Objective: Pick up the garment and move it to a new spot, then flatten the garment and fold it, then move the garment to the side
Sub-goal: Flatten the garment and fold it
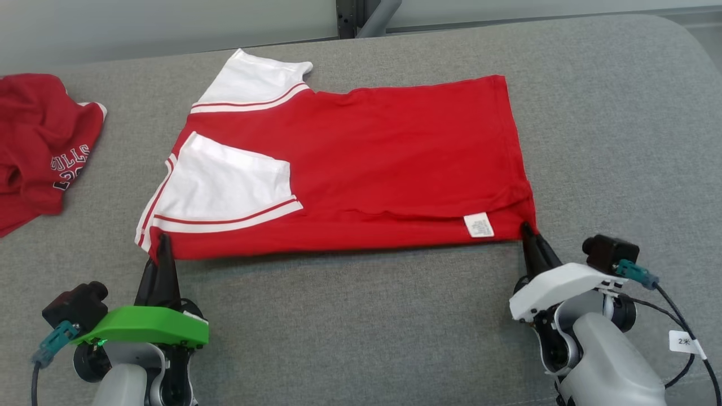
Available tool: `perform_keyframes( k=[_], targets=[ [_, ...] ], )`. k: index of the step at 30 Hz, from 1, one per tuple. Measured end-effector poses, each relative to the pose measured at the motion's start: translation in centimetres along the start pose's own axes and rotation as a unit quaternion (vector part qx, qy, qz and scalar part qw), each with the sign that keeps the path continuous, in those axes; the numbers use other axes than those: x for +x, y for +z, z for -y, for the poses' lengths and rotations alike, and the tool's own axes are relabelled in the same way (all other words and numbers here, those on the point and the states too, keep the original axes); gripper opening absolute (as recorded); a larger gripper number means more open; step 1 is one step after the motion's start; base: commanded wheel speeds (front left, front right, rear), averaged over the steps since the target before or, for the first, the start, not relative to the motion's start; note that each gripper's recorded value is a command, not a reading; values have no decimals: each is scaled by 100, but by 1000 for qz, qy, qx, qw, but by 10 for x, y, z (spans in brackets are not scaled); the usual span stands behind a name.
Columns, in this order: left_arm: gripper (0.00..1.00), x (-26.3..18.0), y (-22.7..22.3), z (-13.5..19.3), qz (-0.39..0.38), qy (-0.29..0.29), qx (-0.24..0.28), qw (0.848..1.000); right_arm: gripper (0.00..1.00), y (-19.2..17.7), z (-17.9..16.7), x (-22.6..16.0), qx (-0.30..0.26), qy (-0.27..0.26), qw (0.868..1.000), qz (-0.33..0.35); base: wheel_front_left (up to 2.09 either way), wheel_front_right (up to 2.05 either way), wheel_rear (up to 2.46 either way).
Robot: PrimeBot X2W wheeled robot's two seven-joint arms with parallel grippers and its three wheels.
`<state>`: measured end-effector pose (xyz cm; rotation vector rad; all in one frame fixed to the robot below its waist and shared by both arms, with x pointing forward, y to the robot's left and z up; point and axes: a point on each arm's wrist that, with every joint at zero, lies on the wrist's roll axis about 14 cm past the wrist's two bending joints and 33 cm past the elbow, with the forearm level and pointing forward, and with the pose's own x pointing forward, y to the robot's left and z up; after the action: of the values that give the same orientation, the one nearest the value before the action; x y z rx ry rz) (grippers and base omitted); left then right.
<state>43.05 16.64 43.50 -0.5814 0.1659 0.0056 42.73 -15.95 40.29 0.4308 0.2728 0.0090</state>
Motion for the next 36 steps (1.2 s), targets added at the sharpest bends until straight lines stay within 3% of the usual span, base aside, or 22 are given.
perform_keyframes(
  k=[8,21,28,29,30,31,32,33,36],
  targets=[
    [0,-17,19,11,27,-17,-10,999,0,37,-12,-6,34,17,997,67,0,0,0],
    [0,-78,-25,-16,-41,49,-49,997,0,2,13,-52,39,-12,999,-9,0,0,0],
    [0,-92,-43,-19,-68,64,-41,995,0,-8,20,-66,38,-22,999,-33,0,0,0],
    [0,-92,-43,-20,-67,66,-41,995,14,-9,18,-66,37,-19,998,-36,0,0,0],
    [0,-92,-44,-21,-69,68,-40,994,38,-9,17,-67,37,-18,998,-37,0,0,0],
    [18,-92,-45,-21,-71,70,-36,994,67,-8,17,-67,36,-18,999,-37,0,0,0],
    [45,-92,-46,-21,-72,70,-34,994,100,-7,18,-68,32,-18,999,-36,0,0,0],
    [100,-92,-46,-21,-71,68,-31,995,100,-6,19,-69,31,-20,999,-34,0,0,0],
    [100,-89,-43,-22,-67,64,-19,996,100,-2,25,-70,23,-28,999,-25,0,0,0]
  ],
)
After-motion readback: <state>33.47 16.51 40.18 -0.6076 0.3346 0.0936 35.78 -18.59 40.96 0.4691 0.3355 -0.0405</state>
